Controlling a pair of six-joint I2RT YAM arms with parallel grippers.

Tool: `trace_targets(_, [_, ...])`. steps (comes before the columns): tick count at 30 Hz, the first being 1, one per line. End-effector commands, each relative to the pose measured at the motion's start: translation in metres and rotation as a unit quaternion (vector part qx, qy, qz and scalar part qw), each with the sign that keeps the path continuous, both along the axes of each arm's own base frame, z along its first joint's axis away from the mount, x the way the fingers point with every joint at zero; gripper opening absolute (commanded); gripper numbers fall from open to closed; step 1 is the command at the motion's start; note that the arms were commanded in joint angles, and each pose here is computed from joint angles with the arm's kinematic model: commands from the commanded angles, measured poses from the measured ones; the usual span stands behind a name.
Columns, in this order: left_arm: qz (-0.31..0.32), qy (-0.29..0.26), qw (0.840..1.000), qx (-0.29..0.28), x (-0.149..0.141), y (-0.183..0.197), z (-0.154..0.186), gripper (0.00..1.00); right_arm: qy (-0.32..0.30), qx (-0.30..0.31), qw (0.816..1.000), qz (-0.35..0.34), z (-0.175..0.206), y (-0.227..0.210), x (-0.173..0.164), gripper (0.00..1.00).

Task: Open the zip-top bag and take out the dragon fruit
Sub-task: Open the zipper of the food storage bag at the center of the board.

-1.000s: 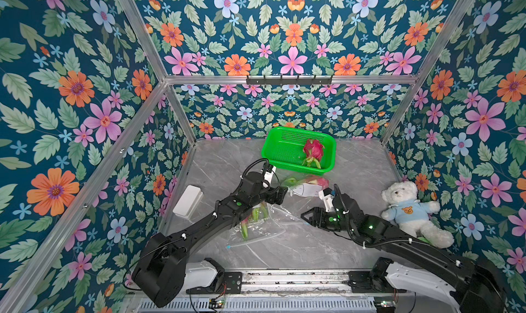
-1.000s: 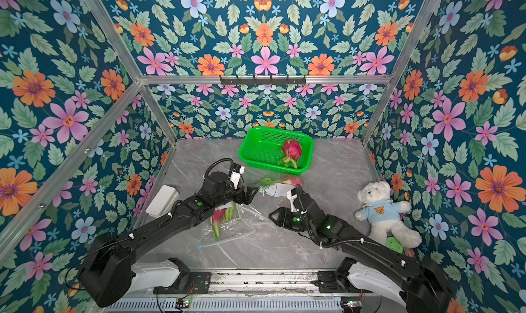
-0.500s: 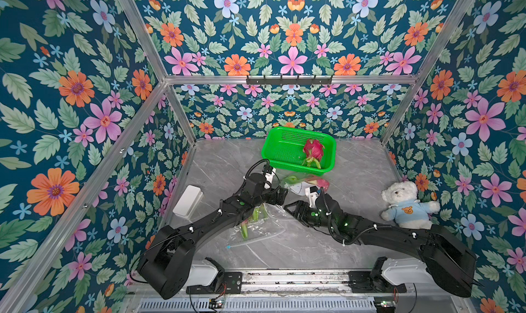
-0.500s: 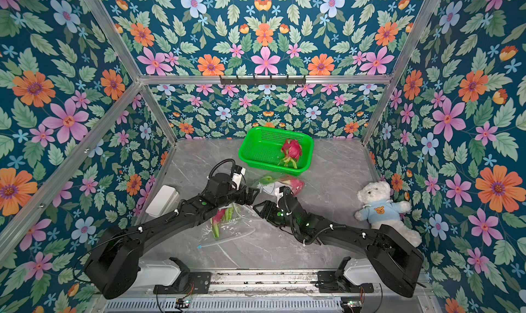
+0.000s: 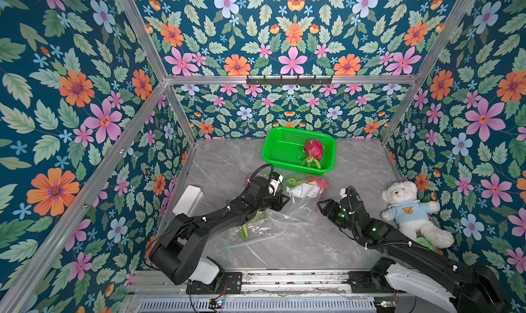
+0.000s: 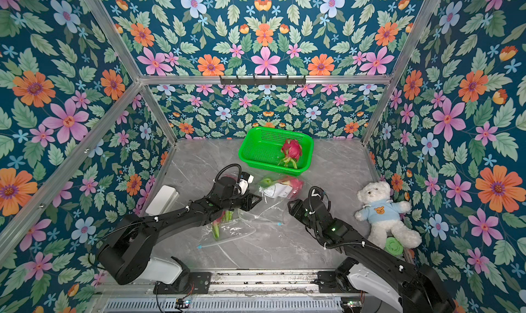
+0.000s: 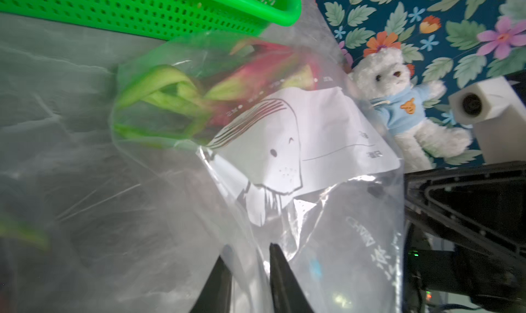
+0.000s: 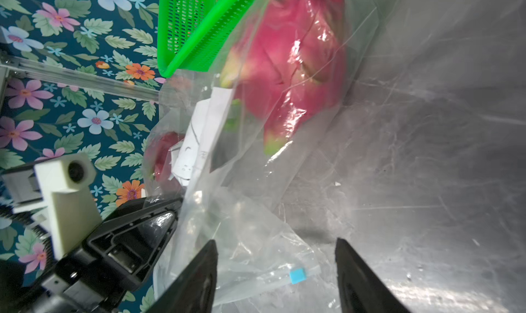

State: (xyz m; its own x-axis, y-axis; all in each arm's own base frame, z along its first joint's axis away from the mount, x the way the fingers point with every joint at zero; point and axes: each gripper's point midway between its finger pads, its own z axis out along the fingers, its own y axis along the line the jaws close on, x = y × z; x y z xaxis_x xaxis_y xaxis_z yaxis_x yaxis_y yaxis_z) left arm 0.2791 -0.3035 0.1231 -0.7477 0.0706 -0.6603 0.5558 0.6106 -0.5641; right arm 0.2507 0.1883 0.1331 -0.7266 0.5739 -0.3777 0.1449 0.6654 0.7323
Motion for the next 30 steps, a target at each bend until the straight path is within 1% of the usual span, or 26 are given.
trace_targets(1, [-0.027,0.015,0.994,-0.101,-0.005,-0.024,0.033,0.25,0.000,-0.011,0.998,0.054,0.008,0.008,-0.010,0.66])
trace_targets(3, [-0.019,0.027,0.990,-0.141,-0.003,-0.032,0.045,0.23,-0.001,0.010,0.996,0.084,0.020,0.016,-0.020,0.66])
trace_targets(5, [-0.014,0.030,0.985,-0.171,0.000,-0.040,0.058,0.24,-0.009,0.039,0.993,0.114,0.034,0.023,-0.030,0.62])
trace_targets(8, [-0.002,0.026,0.978,-0.207,0.004,-0.051,0.077,0.24,-0.006,0.068,0.986,0.154,0.054,0.032,-0.049,0.52])
trace_targets(11, [0.008,0.035,0.970,-0.241,0.007,-0.060,0.090,0.24,-0.019,0.063,0.981,0.184,0.069,0.043,-0.064,0.39])
trace_targets(13, [0.017,0.046,0.964,-0.260,0.011,-0.064,0.092,0.25,-0.020,0.054,0.978,0.201,0.071,0.053,-0.068,0.32])
trace_targets(17, [0.020,0.071,0.955,-0.288,0.011,-0.068,0.091,0.26,-0.014,0.041,0.982,0.184,0.057,0.057,-0.058,0.22])
trace_targets(19, [0.021,0.083,0.950,-0.302,0.008,-0.066,0.091,0.26,-0.021,0.020,0.987,0.156,0.052,0.048,-0.048,0.18])
trace_targets(22, [0.024,0.091,0.946,-0.311,0.003,-0.061,0.090,0.26,-0.043,-0.014,0.993,0.109,0.049,0.030,-0.031,0.13])
trace_targets(26, [0.019,0.094,0.947,-0.307,-0.003,-0.062,0.091,0.26,-0.070,0.011,0.994,0.078,0.053,0.026,-0.005,0.10])
trace_targets(28, [0.014,0.097,0.948,-0.303,-0.006,-0.063,0.091,0.26,-0.069,-0.007,0.994,0.079,0.051,0.030,0.004,0.09])
trace_targets(30, [0.012,0.099,0.947,-0.305,-0.009,-0.063,0.093,0.27,-0.065,-0.010,0.994,0.092,0.048,0.040,0.010,0.08])
